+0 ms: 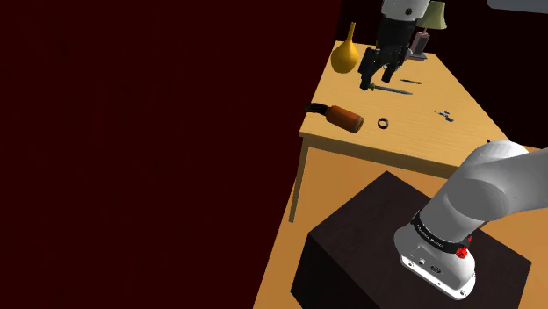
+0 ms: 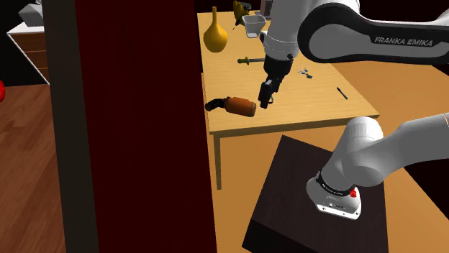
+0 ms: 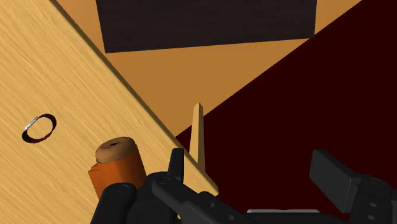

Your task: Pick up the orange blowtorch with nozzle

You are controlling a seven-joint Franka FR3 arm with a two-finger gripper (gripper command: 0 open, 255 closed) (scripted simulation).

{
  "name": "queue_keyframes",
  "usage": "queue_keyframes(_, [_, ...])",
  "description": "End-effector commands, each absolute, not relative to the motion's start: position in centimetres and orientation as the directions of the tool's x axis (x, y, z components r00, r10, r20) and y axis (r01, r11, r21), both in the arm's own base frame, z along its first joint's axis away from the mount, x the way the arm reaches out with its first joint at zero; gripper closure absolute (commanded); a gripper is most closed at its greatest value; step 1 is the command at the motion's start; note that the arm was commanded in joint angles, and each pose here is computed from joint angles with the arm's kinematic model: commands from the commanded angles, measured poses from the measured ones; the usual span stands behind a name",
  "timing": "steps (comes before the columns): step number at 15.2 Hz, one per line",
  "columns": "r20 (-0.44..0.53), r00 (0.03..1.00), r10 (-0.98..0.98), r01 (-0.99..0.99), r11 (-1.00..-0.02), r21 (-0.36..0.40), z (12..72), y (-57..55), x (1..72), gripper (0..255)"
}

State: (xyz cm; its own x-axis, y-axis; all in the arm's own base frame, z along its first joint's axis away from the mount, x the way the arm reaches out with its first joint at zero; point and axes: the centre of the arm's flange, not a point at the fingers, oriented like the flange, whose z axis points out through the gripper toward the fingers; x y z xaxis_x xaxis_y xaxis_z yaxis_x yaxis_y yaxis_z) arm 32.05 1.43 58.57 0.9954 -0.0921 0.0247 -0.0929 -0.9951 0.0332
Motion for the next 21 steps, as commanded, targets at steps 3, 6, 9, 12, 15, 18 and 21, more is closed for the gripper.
queue_keyframes(3, [0.021,0.999,-0.045,-0.046,-0.999,0.025,57.2,-0.5,33.4,0])
queue_keyframes(6, [0.017,1.000,0.026,0.025,-1.000,0.012,55.2,-3.3,35.7,0])
queue_keyframes(9, [0.013,0.995,0.096,0.096,-0.995,-0.001,53.1,-5.9,38.1,0])
queue_keyframes(12, [0.010,0.986,0.166,0.167,-0.986,-0.015,50.9,-8.3,40.7,0])
queue_keyframes(15, [0.008,0.972,0.236,0.236,-0.971,-0.028,48.7,-10.4,43.5,0])
queue_keyframes(18, [0.008,0.953,0.304,0.304,-0.952,-0.042,46.5,-12.4,46.4,0])
queue_keyframes(21, [0.008,0.929,0.371,0.371,-0.927,-0.056,44.2,-14.1,49.4,0])
